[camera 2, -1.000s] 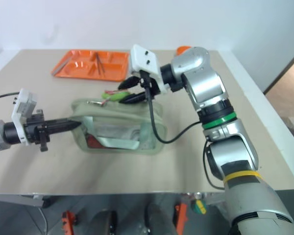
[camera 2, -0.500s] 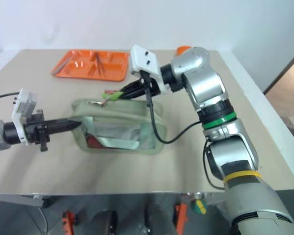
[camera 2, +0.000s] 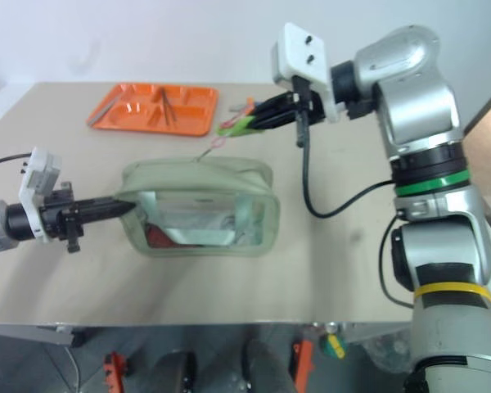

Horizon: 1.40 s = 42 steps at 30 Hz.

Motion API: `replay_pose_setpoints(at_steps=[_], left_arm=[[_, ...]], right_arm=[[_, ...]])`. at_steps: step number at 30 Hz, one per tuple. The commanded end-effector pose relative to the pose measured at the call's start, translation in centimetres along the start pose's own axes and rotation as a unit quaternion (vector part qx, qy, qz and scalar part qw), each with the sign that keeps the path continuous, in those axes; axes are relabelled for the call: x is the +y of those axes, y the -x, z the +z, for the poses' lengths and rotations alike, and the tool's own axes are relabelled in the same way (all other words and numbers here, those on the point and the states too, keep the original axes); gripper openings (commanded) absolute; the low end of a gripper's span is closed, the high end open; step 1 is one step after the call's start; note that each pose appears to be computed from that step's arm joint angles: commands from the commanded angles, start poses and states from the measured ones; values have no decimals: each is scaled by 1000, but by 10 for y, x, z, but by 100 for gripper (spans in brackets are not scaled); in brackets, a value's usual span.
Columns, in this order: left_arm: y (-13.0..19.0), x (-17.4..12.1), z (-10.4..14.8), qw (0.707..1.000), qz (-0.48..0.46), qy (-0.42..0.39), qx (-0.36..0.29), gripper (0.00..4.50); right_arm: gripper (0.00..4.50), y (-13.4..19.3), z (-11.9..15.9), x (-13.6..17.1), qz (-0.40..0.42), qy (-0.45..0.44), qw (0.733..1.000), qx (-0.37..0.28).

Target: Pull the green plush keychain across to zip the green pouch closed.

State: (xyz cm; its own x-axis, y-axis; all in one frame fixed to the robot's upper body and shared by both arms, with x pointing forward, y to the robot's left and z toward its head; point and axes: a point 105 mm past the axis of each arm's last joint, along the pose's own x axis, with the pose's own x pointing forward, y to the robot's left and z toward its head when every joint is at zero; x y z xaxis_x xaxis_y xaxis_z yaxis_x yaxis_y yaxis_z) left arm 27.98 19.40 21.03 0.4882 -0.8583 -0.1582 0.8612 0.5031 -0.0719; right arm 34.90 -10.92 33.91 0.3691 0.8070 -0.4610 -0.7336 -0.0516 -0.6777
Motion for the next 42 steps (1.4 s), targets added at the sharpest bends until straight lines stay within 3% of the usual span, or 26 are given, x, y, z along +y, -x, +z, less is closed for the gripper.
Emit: replay_pose_setpoints(at_steps=[1, 10, 18, 23, 29, 34, 38, 42], left_arm=[[2, 0, 5, 1000, 0, -12, -7, 0], [3, -1, 2, 1000, 3, -13, 1, 0], [4, -1, 4, 1000, 1, -15, 4, 0], [3, -1, 5, 1000, -2, -14, 4, 0], [3, -2, 7, 1000, -4, -14, 3, 0], [3, -2, 8, 1000, -5, -14, 2, 0], [1, -3, 8, 1000, -8, -13, 1, 0], [0, -3, 8, 1000, -8, -12, -1, 0]], right_arm=[[5, 29, 0, -1, -25, 66, 996, 57], [5, 42, -61, 47, -7, 66, 980, 188], [5, 15, -81, 78, -17, 18, 984, 177], [5, -28, -88, 103, -3, -2, 988, 154], [5, -59, -104, 160, 95, 17, 980, 174], [5, -76, -115, 190, 137, 14, 974, 179], [5, -87, -129, 196, 129, 14, 972, 196], [5, -92, -126, 191, 118, -1, 976, 182]])
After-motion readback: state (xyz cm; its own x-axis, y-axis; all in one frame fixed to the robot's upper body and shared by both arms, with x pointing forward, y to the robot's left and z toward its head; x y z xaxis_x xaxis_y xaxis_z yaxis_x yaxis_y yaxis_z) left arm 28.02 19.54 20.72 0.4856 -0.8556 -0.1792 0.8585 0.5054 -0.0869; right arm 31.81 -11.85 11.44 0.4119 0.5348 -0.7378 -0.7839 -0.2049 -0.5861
